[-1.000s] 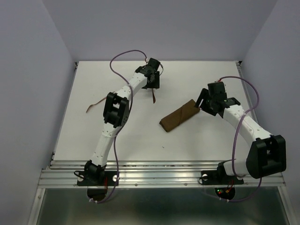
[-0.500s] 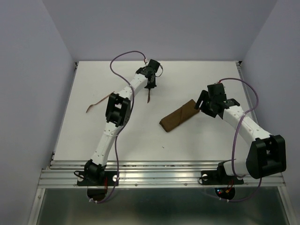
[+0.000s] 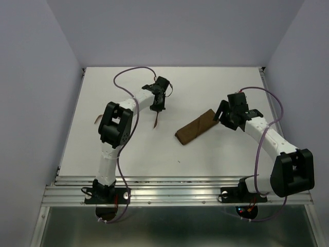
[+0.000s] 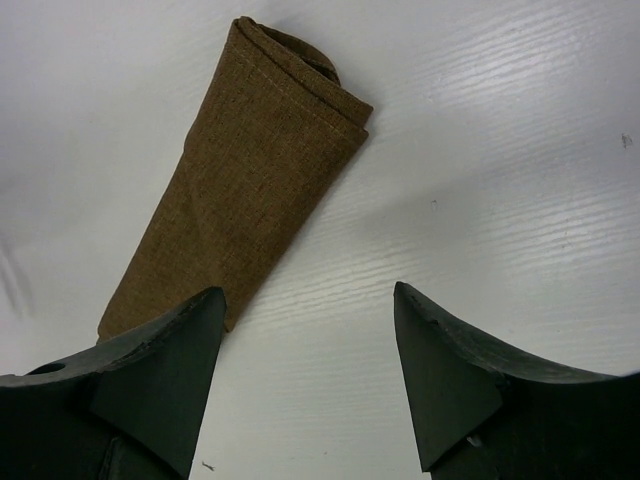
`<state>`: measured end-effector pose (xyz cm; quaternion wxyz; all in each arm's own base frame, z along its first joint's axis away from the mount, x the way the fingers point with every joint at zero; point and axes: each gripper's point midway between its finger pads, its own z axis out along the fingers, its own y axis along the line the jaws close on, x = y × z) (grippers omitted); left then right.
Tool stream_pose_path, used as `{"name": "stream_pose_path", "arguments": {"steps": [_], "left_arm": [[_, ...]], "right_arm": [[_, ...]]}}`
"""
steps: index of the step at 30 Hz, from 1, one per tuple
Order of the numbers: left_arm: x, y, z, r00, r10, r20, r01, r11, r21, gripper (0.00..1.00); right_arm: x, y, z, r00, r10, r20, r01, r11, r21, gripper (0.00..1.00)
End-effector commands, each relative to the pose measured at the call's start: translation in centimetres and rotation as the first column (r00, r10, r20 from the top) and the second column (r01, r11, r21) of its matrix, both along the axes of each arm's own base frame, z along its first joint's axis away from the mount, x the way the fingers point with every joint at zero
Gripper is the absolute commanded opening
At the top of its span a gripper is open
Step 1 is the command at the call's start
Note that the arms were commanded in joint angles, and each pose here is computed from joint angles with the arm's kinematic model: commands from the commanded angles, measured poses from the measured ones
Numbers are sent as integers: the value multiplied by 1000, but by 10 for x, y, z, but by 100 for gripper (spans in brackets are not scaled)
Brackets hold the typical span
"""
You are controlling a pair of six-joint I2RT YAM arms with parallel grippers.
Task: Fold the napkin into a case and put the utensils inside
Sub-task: Pick up the knife from the center of the board, then stuff the knife into the folded napkin.
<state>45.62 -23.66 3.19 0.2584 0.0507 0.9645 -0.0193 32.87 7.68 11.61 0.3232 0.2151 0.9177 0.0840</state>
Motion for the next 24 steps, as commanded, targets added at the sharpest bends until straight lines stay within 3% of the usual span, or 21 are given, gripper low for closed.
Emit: {"name": "stream_pose_path", "arguments": {"steps": [1, 2, 6, 9, 12, 24], "left_arm": [[-37, -7, 51, 993, -98, 61, 102, 993, -65, 0], [-42, -9, 72, 989, -106, 105, 116, 989, -94, 0], [-76, -6, 81, 980, -171, 102, 183, 977, -114, 0], [-100, -15, 89, 968, -231, 102, 243, 961, -129, 0], [-115, -26, 97, 955, -275, 109, 290, 944, -158, 0], [-153, -92, 111, 895, -424, 135, 443, 878, -182, 0]], "right_arm": [[-2, 2, -2, 1000, -3, 4, 3, 1000, 22, 74], [0, 2, -2, 1000, -9, 1, 9, 1000, 22, 74], [3, 3, -12, 998, -16, -61, 17, 1000, 13, 75], [10, 3, -11, 999, -12, -37, 13, 1000, 10, 73], [23, 1, -6, 1000, -23, 4, 23, 1000, -10, 73], [79, -12, -33, 996, -60, -62, 56, 996, -65, 68]]}}
